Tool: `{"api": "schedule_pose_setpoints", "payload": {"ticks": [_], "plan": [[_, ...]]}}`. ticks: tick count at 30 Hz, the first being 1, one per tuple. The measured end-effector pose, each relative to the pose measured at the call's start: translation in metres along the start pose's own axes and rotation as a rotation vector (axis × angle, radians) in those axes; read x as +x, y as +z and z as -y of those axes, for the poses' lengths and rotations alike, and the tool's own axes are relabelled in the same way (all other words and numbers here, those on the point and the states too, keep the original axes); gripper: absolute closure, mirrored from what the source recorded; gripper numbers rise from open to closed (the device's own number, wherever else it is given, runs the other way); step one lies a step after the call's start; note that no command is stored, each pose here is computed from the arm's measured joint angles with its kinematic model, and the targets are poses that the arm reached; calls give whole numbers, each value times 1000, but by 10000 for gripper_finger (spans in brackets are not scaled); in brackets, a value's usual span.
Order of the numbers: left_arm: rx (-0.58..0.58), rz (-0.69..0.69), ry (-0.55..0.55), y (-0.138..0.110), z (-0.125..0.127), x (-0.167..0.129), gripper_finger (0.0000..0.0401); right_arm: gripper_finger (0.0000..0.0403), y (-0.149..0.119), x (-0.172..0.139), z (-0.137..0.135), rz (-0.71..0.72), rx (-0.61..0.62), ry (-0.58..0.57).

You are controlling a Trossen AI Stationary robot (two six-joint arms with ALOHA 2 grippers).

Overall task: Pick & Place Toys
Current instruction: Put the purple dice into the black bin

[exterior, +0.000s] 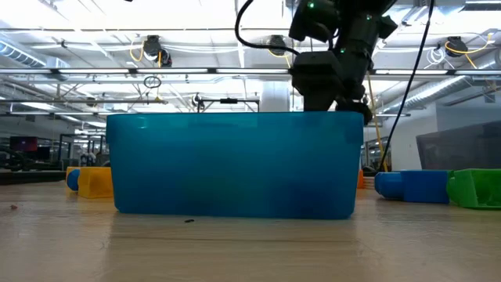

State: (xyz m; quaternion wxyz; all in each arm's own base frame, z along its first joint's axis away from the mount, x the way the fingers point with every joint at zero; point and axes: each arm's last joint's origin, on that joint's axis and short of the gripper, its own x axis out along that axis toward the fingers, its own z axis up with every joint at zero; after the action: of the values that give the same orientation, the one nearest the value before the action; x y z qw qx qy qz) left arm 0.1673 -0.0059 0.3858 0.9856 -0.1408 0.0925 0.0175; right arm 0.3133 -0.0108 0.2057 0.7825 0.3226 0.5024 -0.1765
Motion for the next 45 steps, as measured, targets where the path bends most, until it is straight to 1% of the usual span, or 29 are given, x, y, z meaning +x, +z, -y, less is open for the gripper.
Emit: {"api": "schedule_pose_setpoints", "payload": {"ticks": [5, 9, 13, 19, 23, 29, 34, 36, 40, 45], "plan": [[-3, -1, 0, 0, 0, 0, 169, 7, 5, -1, 6, -49, 2, 64], [-1, -3, 1, 0, 0, 0, 169, 7, 11, -1, 13, -43, 8, 63], [0, -3, 1, 0, 0, 0, 169, 7, 15, -2, 18, -62, 18, 93], [3, -3, 1, 0, 0, 0, 169, 7, 20, -3, 26, -53, 24, 86], [12, -3, 1, 0, 0, 0, 169, 7, 20, -2, 32, -87, 31, 113], [23, -3, 1, 0, 0, 0, 169, 7, 8, 16, 44, -111, 125, 192], [23, -4, 1, 0, 0, 0, 169, 7, 3, 26, 49, -73, 179, 258], [23, -5, 1, 0, 0, 0, 169, 9, 1, 29, 50, -68, 191, 267], [22, -12, 3, -1, 0, 0, 169, 27, -1, 30, 51, -77, 194, 261], [22, -15, 4, -2, 0, 0, 169, 69, -3, 31, 53, -82, 195, 256]]}}
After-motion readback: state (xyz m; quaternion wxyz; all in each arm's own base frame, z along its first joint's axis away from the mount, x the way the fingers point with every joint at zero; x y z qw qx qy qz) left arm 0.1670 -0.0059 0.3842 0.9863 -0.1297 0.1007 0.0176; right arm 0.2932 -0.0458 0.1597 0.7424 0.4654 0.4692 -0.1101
